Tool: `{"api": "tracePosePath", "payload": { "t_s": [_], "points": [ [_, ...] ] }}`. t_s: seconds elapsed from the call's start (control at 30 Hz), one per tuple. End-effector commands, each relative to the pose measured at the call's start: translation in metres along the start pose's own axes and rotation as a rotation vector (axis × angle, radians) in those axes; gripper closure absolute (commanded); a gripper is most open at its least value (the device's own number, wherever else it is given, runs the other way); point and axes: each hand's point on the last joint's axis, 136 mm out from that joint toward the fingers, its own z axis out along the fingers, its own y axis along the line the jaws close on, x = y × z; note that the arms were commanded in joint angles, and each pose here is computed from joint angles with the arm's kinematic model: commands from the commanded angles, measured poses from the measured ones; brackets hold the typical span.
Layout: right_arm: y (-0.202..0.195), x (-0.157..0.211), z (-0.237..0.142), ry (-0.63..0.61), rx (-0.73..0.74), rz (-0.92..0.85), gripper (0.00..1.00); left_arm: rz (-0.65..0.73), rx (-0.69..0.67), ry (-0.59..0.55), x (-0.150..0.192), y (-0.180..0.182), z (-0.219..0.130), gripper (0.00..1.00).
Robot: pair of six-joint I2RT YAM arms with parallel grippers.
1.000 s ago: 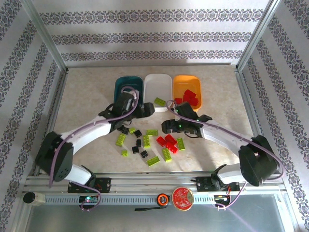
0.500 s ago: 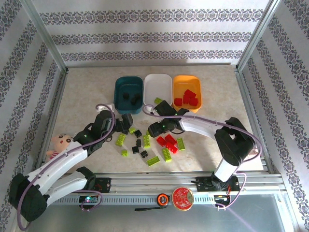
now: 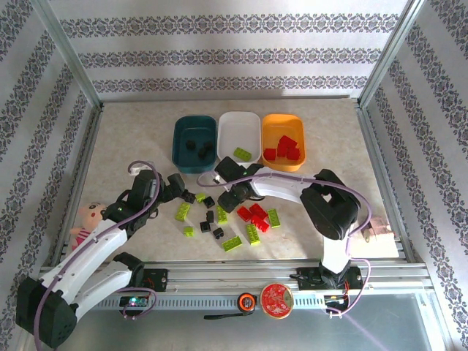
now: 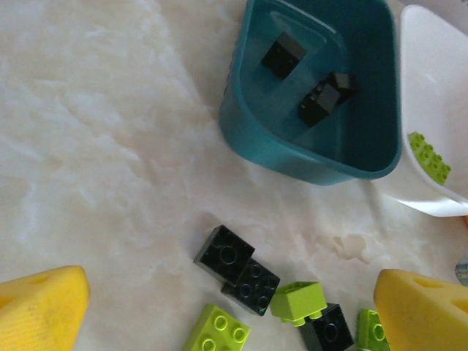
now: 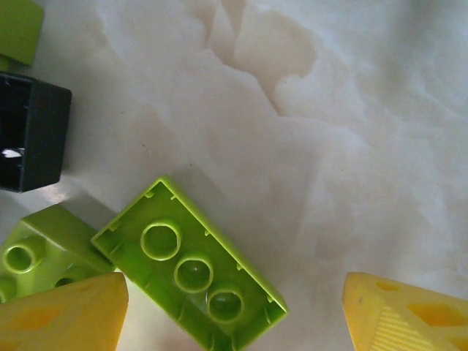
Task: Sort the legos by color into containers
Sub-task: Pick up the lego from the center of the table.
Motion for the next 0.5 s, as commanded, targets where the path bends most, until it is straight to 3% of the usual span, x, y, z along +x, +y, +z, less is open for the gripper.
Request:
{"api": "tracePosePath", "payload": {
  "t_s": [0.0,0.47],
  "points": [
    [-0.006,0.003,0.005,0.044,0.06,-0.083,0.25,-0.035,0.013,0.026,0.005,0.002,0.0,0.0],
    [0.001,0.007,0.016,0.088,0.048,-0.135,0.39,-0.078,0.045,0.058,0.007,0.002,0.005,0.0]
  ]
}}
